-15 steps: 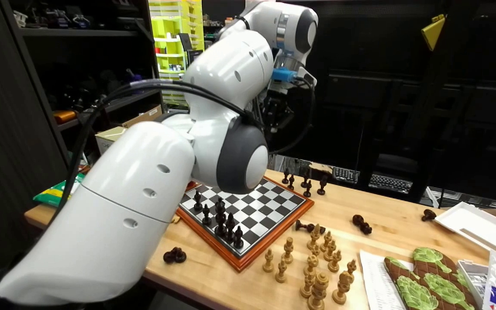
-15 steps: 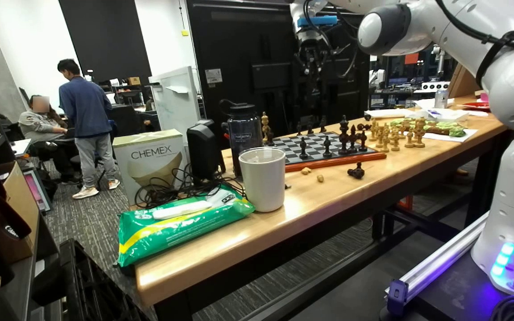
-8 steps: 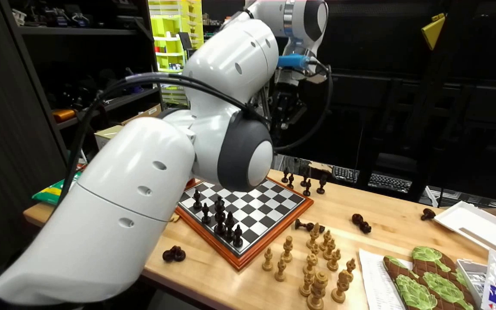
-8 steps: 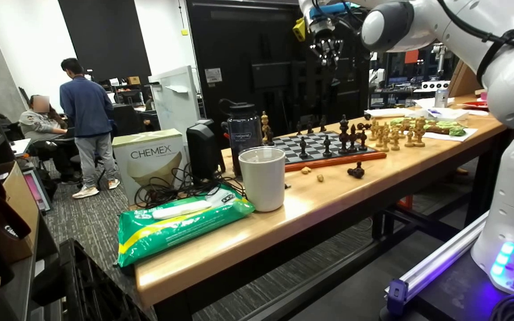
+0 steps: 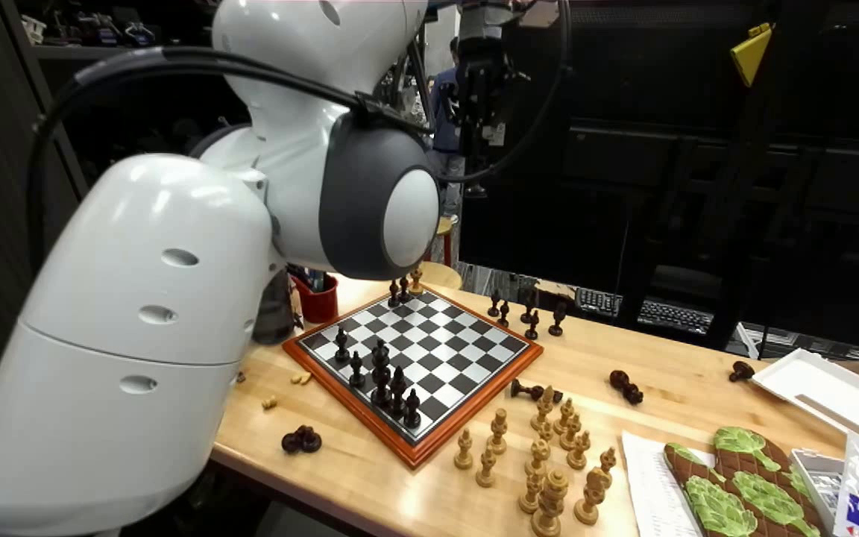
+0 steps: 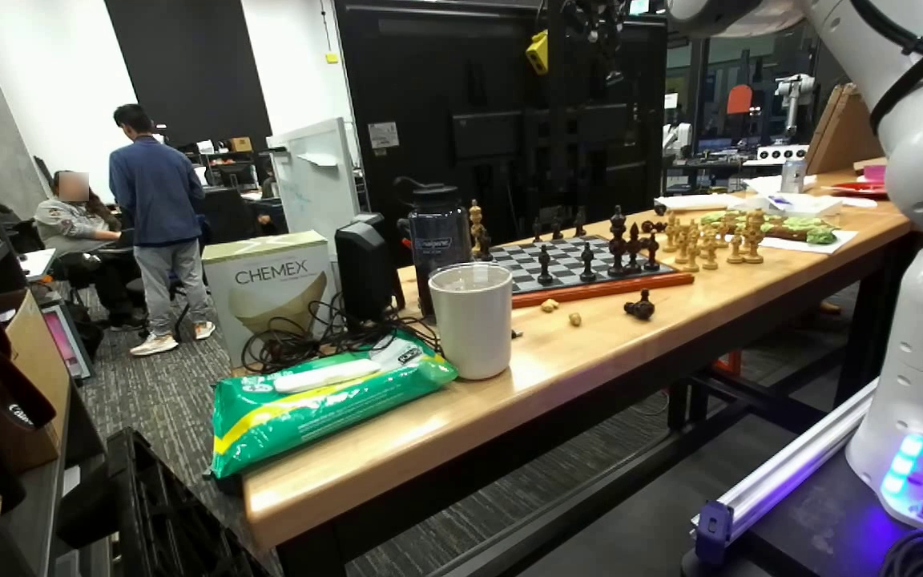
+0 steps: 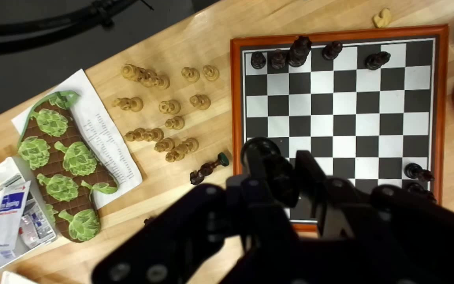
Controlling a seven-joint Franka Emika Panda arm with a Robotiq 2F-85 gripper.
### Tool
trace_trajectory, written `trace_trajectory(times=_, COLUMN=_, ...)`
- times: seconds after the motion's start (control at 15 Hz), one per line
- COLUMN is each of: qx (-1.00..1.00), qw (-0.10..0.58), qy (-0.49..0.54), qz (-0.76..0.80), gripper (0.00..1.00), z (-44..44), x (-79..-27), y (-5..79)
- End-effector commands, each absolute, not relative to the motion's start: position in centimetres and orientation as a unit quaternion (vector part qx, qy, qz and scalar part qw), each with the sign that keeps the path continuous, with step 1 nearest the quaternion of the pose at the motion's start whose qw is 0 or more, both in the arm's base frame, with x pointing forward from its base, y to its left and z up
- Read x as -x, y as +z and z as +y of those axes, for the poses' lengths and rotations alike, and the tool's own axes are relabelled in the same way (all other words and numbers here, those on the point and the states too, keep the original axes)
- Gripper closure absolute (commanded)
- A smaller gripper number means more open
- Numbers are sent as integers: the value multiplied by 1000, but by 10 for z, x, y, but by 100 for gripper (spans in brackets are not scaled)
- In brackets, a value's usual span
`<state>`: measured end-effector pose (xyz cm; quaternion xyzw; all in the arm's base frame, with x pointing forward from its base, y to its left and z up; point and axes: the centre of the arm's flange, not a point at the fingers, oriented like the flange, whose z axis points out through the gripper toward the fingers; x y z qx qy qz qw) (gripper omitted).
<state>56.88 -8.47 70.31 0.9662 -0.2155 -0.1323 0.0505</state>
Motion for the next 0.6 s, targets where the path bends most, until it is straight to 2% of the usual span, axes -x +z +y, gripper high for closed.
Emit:
trace_trajectory(times=0.0, qx=-969, qw=61, qy=-111, qz=-213, gripper=94, z=-70, x=-492, y=689)
trace_trajectory(times=0.27, qx=-971, qw=55, qy=-97, qz=-209, gripper=94, z=-69, x=-484, y=696)
trace_trajectory(times=0.53, qx=-970, qw=40, qy=-127, qz=-201, gripper=94, z=-84, x=-507, y=690)
